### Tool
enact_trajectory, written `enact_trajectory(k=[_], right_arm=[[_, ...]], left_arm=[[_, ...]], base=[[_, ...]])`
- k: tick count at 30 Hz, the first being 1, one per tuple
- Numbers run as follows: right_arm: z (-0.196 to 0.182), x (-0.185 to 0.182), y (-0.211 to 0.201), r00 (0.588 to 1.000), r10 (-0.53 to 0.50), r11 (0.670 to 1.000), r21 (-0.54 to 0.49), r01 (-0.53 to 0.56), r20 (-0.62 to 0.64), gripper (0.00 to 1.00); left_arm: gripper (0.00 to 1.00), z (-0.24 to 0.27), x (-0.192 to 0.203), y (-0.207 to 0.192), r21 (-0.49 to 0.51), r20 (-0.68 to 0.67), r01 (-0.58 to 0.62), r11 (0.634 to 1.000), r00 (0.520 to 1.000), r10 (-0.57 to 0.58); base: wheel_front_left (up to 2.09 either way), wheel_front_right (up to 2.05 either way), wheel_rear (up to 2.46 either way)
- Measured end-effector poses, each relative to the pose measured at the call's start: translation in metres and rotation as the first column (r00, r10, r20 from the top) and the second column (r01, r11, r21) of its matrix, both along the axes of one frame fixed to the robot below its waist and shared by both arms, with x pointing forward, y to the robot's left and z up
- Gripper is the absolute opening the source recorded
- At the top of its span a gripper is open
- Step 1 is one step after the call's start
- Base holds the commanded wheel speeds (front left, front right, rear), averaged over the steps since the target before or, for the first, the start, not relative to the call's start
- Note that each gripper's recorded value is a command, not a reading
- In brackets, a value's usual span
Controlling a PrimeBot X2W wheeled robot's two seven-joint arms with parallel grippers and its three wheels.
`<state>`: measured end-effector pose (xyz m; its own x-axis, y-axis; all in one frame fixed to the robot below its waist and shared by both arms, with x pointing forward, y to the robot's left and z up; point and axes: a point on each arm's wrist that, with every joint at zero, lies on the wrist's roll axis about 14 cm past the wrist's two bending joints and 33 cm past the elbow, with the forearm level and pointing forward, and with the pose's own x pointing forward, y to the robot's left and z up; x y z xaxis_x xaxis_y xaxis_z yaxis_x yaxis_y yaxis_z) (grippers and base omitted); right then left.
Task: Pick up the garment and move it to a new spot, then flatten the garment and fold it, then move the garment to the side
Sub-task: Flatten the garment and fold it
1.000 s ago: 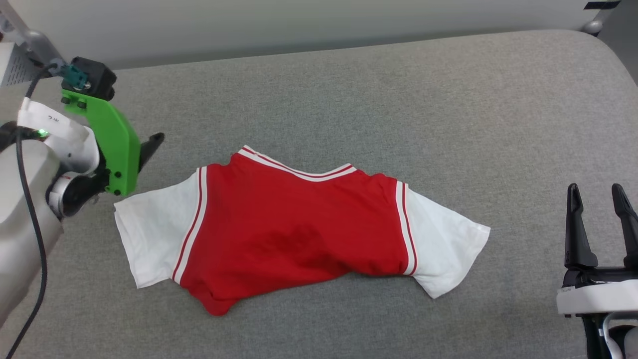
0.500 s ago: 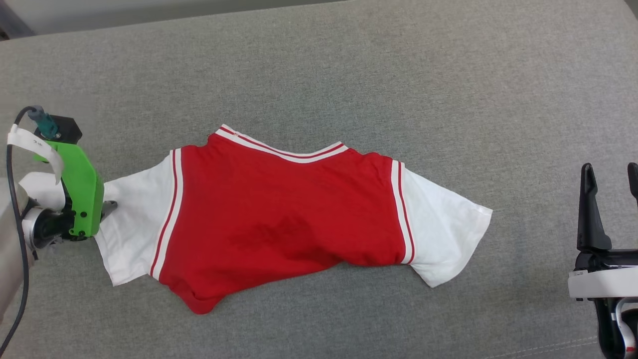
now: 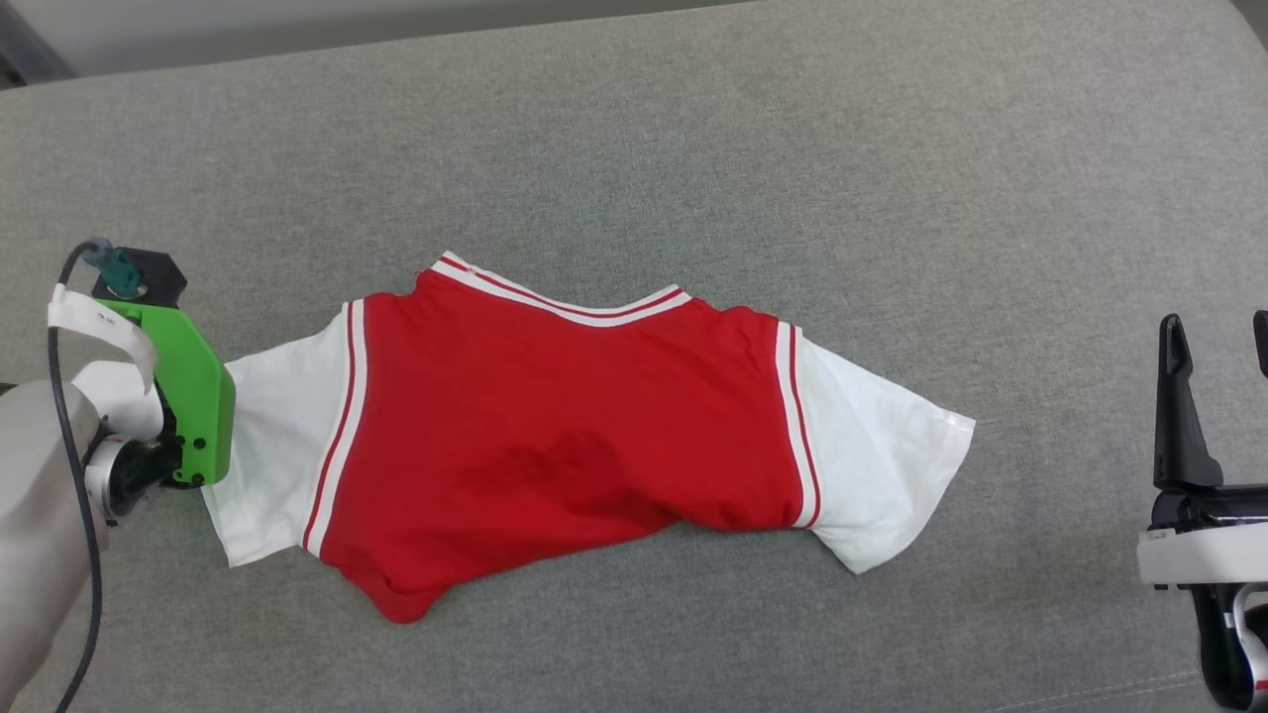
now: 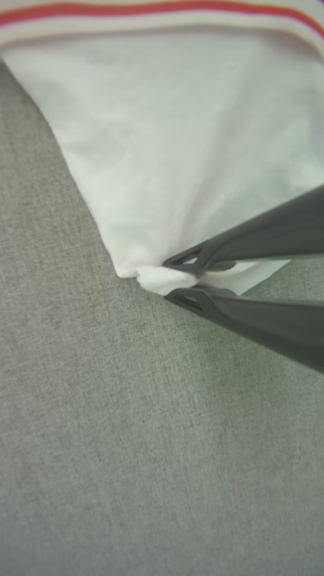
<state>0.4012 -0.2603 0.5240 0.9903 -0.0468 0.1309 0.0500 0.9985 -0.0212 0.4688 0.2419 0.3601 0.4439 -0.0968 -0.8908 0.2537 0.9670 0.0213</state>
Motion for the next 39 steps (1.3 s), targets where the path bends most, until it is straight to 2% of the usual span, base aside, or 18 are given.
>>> enact_trajectory(k=[4,8,11,15,18,21,23,24,29,33,39], right_arm=[[0.013,0.002,0.006,0.999,0.044,0.999,-0.029,-0.043,0.029,1.00],[0.031,0.012,0.022,0.988,0.143,0.986,-0.090,-0.137,0.059,1.00],[0.037,0.025,0.037,0.971,0.239,0.964,-0.118,-0.238,-0.001,1.00],[0.036,0.042,0.064,0.918,0.363,0.916,-0.122,-0.383,-0.159,1.00],[0.016,0.042,0.083,0.839,0.426,0.873,-0.091,-0.479,-0.339,1.00],[-0.011,0.032,0.095,0.707,0.451,0.827,-0.043,-0.561,-0.544,1.00],[-0.031,0.022,0.095,0.603,0.431,0.800,-0.025,-0.600,-0.672,1.00],[-0.038,0.017,0.094,0.557,0.417,0.791,-0.015,-0.611,-0.718,1.00],[-0.061,0.008,0.091,0.406,0.355,0.767,0.014,-0.642,-0.842,1.00],[-0.084,0.005,0.090,0.304,0.314,0.763,0.049,-0.644,-0.899,1.00],[-0.120,0.008,0.093,0.204,0.267,0.756,0.073,-0.650,-0.942,1.00]], left_arm=[[0.00,0.011,0.002,-0.007,-0.016,0.089,0.025,1.000,0.996,-0.023],[0.00,0.033,0.009,-0.015,-0.018,0.213,0.072,0.997,0.975,-0.066],[0.00,0.049,0.012,-0.019,-0.029,0.293,0.093,0.995,0.953,-0.081],[0.00,0.067,0.013,-0.022,-0.026,0.368,0.118,0.993,0.924,-0.100],[0.00,0.075,0.011,-0.024,-0.019,0.401,0.132,0.991,0.909,-0.114],[0.00,0.082,0.009,-0.028,-0.018,0.429,0.147,0.989,0.894,-0.125],[0.00,0.085,0.008,-0.030,-0.022,0.441,0.152,0.988,0.888,-0.126],[0.00,0.086,0.008,-0.030,-0.020,0.446,0.154,0.988,0.886,-0.129],[0.00,0.090,0.009,-0.035,-0.006,0.467,0.181,0.984,0.870,-0.157],[0.00,0.095,0.014,-0.039,-0.004,0.486,0.191,0.982,0.858,-0.165],[0.00,0.094,0.023,-0.045,-0.006,0.495,0.208,0.978,0.851,-0.177]], base=[[0.00,0.00,0.00],[0.00,0.00,0.00],[0.00,0.00,0.00],[0.00,0.00,0.00],[0.00,0.00,0.00],[0.00,0.00,0.00],[0.00,0.00,0.00],[0.00,0.00,0.00],[0.00,0.00,0.00],[0.00,0.00,0.00],[0.00,0.00,0.00]])
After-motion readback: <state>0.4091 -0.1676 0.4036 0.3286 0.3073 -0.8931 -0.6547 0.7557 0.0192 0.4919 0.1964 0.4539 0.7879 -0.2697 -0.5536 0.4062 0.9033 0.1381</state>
